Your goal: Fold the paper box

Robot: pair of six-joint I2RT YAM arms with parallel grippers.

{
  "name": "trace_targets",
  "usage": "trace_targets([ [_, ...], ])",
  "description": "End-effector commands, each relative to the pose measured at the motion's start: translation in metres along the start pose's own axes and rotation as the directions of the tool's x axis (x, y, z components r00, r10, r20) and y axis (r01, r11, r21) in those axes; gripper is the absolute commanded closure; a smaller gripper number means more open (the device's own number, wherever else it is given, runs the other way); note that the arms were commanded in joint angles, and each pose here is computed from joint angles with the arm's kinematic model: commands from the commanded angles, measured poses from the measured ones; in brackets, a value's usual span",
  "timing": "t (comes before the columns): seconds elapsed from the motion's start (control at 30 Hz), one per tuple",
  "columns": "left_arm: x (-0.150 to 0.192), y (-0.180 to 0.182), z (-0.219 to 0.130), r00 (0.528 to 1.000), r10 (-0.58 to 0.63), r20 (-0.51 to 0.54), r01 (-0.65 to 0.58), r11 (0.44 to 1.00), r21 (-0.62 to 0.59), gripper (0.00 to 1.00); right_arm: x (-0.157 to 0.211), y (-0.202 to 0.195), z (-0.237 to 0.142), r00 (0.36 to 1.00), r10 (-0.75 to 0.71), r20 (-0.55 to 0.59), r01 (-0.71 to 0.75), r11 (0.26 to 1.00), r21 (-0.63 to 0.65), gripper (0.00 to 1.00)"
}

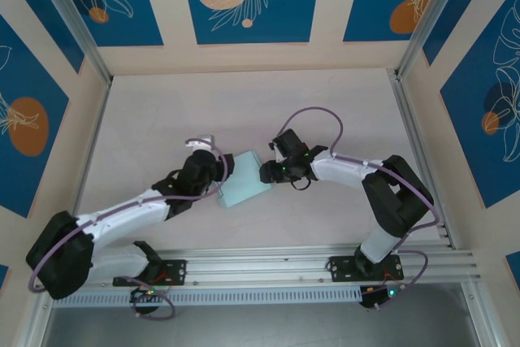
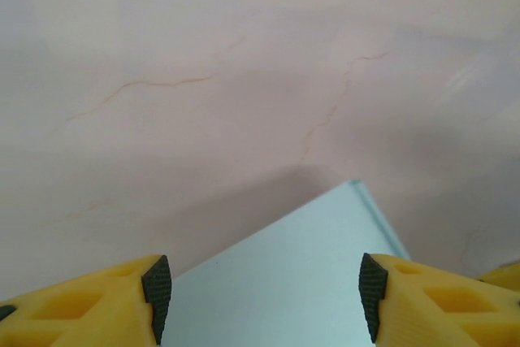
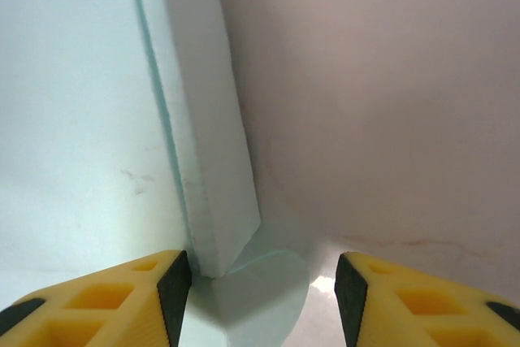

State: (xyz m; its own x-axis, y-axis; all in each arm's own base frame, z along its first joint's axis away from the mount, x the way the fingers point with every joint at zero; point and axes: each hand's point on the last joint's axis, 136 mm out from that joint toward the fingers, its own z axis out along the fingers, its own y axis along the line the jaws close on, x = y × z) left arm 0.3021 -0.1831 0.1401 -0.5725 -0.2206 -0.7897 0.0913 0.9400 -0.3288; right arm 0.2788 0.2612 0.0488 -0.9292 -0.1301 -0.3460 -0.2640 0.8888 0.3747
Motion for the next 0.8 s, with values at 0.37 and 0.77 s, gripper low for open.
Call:
trace_targets([
  [0.37, 0.056, 0.033, 0.015, 0.956, -0.162, -0.243, 0.189, 0.978, 0.089, 0.39, -0.041, 0.03, -0.027, 0.999, 0.037, 0.003, -0.036, 0.994, -0.107, 0.32],
  [0.77, 0.099, 0.053, 0.034, 0.903, -0.229, -0.363, 0.249, 0.969, 0.008, 0.63, -0.026, 0.017, 0.004, 0.967, 0.219, -0.13, -0.248, 0.925, -0.288, 0.23],
])
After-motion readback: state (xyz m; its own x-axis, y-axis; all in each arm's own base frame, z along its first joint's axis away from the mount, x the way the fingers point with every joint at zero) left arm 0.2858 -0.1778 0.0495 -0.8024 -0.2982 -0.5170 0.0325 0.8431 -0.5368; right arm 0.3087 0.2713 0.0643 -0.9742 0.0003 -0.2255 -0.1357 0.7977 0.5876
